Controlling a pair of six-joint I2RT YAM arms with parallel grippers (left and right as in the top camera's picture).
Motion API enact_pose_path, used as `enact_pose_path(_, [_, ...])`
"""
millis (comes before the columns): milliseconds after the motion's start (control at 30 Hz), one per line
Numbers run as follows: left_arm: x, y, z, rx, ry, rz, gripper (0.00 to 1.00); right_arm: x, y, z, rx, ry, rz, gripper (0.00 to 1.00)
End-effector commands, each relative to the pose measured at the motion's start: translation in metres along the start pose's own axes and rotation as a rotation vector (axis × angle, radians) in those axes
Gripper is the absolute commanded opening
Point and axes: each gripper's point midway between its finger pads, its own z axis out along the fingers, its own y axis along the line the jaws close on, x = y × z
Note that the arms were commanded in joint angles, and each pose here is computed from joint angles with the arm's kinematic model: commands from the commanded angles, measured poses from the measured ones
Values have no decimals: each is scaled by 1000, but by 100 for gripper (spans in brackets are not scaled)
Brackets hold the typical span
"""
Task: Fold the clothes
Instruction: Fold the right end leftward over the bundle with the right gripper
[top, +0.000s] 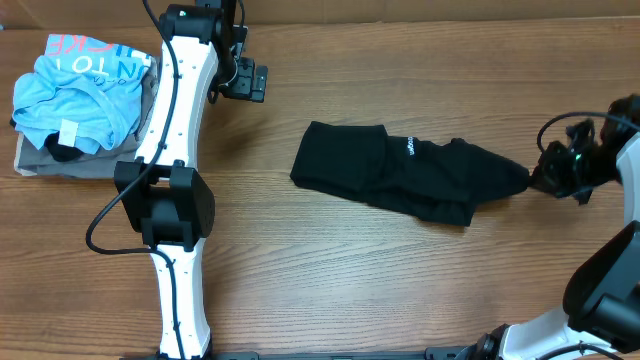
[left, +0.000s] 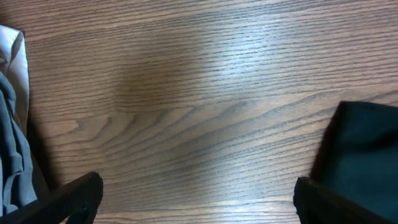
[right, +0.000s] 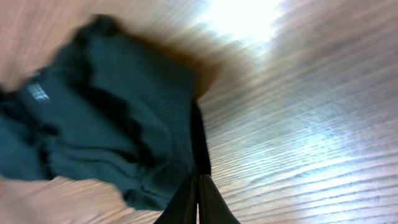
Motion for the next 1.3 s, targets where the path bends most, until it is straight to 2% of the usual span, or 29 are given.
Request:
enact_pose_path(0, [-6, 5, -6, -13, -25, -12, 100, -9, 47, -42, -100, -99, -158, 4])
enact_pose_path(133, [-8, 5, -6, -13, -36, -13, 100, -2, 99, -63, -125, -133, -297, 4])
enact_pose_path(267, [-11, 5, -7, -13, -47, -13, 100, 15, 159, -63, -162, -142, -440, 4])
enact_pose_path(567, [-15, 5, -7, -13, -62, -13, 100, 65, 287, -21, -263, -173, -678, 4])
enact_pose_path(700, [-18, 5, -7, -12, -73, -14, 100, 94, 336, 15, -301, -162, -769, 4])
enact_pose_path(1033, [-19, 5, -7, -12, -81, -14, 100, 132, 380, 99, -345, -63, -824, 4])
enact_pose_path(1267, [-21, 4, -7, -7, -88, -18, 100, 160, 410, 107, -442, -53, -895, 4])
